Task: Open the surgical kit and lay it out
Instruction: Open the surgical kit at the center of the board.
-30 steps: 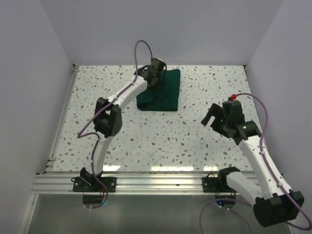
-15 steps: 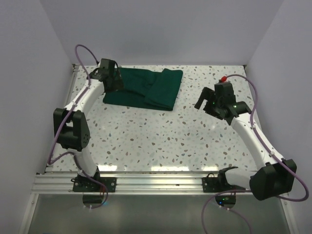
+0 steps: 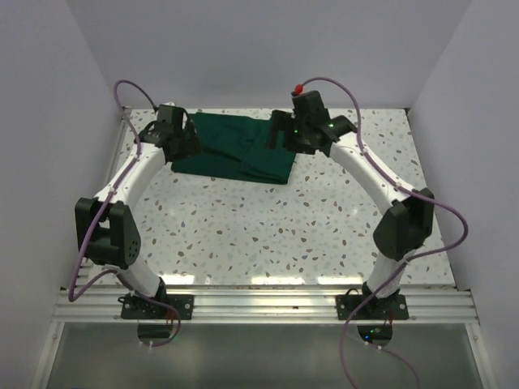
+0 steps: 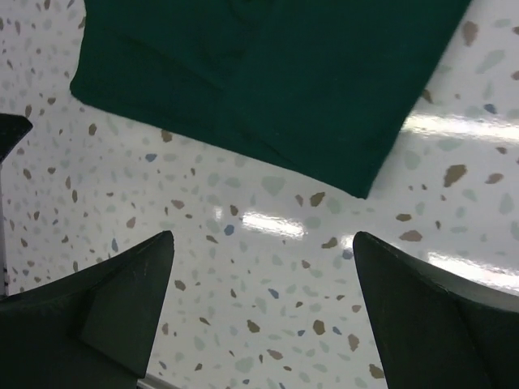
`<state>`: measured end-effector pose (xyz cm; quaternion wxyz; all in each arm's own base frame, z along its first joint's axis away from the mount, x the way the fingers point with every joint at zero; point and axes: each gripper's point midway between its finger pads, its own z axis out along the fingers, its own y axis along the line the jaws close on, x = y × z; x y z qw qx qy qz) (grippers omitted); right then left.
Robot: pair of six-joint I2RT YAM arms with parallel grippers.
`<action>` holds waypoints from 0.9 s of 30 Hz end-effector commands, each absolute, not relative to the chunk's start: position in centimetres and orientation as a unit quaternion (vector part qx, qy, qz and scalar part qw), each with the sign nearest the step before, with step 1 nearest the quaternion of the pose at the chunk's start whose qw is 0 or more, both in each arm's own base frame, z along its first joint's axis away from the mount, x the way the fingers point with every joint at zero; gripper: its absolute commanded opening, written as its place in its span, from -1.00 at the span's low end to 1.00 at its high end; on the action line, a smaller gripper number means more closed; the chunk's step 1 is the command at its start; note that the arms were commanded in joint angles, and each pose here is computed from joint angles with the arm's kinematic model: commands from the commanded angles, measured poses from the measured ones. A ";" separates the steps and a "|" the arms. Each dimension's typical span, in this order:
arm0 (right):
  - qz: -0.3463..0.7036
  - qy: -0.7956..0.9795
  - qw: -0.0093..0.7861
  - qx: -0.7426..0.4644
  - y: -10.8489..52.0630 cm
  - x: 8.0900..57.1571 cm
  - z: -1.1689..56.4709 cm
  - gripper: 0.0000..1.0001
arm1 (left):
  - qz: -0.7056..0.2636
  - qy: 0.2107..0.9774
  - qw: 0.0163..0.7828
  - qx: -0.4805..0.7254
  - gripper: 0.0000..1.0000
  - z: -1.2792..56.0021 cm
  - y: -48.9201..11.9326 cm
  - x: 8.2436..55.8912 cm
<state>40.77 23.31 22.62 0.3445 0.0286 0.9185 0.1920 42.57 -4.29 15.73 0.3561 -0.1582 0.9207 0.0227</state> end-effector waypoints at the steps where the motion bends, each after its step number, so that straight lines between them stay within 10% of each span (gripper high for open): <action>1: 0.193 0.931 0.309 -0.022 27.4 40.4 21.5 0.92 | 0.006 0.907 0.391 -0.153 0.99 18.7 -4.1 42.9; 27: 0.038 0.957 0.283 -0.047 32.7 47.9 7.2 0.85 | -0.057 0.931 0.336 -0.135 0.92 13.5 -5.6 34.2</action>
